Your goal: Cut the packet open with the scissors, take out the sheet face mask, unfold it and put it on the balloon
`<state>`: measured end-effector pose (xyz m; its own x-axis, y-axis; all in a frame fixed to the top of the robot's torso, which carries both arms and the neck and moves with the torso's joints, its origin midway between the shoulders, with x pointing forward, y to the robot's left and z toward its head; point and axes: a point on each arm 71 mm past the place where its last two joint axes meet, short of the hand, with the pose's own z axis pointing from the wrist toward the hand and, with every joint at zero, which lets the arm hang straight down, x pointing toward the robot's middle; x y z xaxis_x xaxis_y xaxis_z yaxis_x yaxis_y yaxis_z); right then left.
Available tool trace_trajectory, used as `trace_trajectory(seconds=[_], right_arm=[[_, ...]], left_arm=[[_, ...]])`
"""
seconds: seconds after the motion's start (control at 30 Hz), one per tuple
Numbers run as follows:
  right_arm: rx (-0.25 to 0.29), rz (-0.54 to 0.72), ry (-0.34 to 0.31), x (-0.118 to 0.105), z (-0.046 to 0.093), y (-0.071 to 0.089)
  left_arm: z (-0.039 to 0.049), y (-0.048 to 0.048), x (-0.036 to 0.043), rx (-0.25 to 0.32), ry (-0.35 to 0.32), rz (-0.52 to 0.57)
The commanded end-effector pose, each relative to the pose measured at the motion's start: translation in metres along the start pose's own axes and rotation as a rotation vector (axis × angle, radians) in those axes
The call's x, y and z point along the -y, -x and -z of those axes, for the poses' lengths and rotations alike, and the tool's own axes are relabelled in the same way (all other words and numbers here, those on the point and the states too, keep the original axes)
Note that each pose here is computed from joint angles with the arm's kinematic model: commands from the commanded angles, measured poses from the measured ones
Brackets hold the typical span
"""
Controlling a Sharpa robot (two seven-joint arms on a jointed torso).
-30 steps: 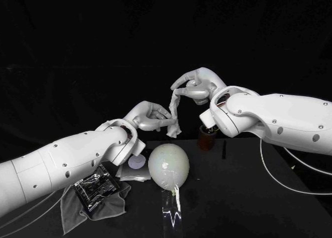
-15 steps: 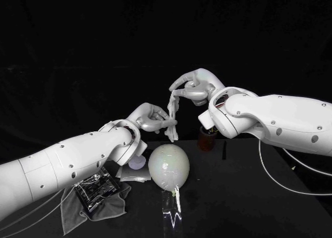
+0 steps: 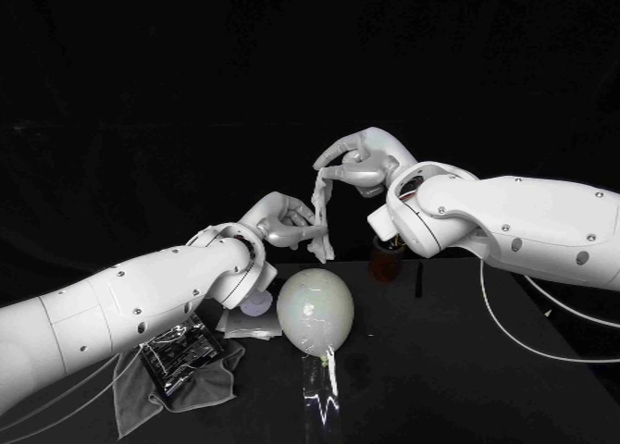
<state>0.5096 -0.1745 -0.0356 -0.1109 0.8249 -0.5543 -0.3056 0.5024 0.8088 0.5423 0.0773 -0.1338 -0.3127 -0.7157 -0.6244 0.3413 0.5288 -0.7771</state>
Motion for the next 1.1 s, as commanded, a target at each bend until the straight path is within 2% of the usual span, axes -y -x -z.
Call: trace_trajectory(seconds=[0.03,0.63,1.1], right_arm=[[0.005,0.013,0.010,-0.0007,-0.0007,0.0012],[0.019,0.016,0.002,0.0027,-0.0015,0.0059],[0.017,0.016,0.002,0.0031,0.0004,0.0069]], left_arm=[[0.0002,0.0008,0.0029,0.017,-0.018,-0.024],[0.0035,0.0031,0.0017,0.002,-0.032,-0.043],[0.0038,0.0066,-0.0008,0.022,-0.024,-0.028]])
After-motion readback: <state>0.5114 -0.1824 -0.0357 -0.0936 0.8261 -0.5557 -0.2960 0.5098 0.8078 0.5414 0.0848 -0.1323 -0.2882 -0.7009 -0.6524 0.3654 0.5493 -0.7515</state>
